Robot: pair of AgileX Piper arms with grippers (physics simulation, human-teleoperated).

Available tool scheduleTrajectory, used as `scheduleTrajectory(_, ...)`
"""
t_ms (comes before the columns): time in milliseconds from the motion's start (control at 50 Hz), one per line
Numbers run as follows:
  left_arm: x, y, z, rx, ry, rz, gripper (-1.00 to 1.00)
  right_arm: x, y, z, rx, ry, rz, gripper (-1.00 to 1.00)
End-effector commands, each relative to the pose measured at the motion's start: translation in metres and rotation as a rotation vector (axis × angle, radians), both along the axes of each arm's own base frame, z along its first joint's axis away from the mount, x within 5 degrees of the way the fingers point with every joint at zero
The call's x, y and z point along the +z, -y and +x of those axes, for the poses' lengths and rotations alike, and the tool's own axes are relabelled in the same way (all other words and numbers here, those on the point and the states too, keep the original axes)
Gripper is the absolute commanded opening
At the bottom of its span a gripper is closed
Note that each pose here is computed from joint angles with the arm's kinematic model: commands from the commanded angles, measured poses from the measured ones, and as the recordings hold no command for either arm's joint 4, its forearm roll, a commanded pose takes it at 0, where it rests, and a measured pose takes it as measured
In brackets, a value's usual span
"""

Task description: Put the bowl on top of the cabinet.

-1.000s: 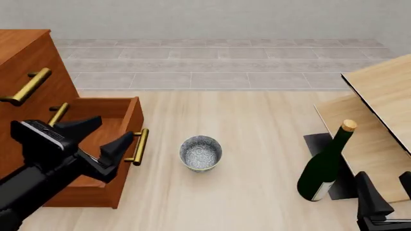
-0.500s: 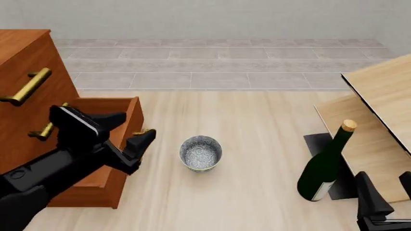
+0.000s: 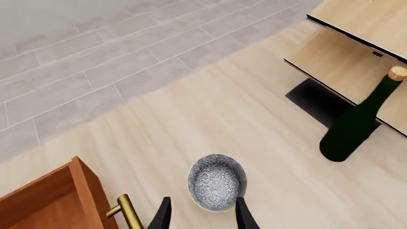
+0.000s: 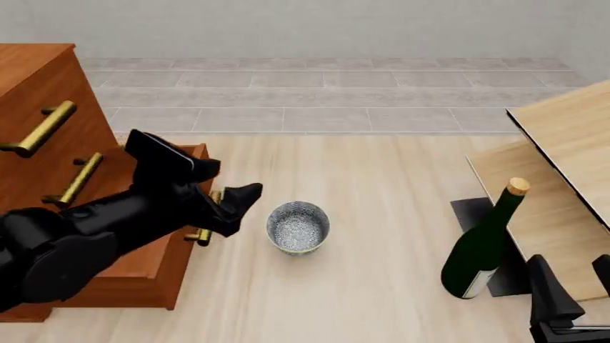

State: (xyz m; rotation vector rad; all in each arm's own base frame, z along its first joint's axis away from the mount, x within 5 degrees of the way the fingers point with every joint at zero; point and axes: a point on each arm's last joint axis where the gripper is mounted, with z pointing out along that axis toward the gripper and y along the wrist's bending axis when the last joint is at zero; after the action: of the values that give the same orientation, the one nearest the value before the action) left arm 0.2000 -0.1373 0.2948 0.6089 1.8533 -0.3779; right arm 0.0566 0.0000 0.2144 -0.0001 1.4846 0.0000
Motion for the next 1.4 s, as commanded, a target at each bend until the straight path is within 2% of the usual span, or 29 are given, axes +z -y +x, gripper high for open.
scheduleTrajectory(20,0.009,0.014,0.005,-0.032,-0.024,0.003,1.00,0.000,0.000,0.000,0.000,0.000,0.000,1.00)
scheduleTrajectory(160,0.003,0.018,0.004,-0.042,-0.040,0.001,1.00,0.000,0.000,0.000,0.000,0.000,0.000,1.00)
scheduleTrajectory(340,-0.011,0.022,0.021,-0.010,-0.079,0.015,1.00,0.000,0.000,0.000,0.000,0.000,0.000,1.00)
scheduleTrajectory(520,-0.017,0.021,0.033,0.018,-0.088,0.019,1.00,0.000,0.000,0.000,0.000,0.000,0.000,1.00)
scheduleTrajectory(600,-0.028,0.022,0.043,0.047,-0.123,0.012,1.00,0.000,0.000,0.000,0.000,0.000,0.000,1.00)
scheduleTrajectory(920,-0.050,0.035,0.053,0.028,-0.138,0.028,1.00,0.000,0.000,0.000,0.000,0.000,0.000,1.00)
scheduleTrajectory(1400,-0.073,0.039,0.075,0.055,-0.155,0.043,1.00,0.000,0.000,0.000,0.000,0.000,0.000,1.00)
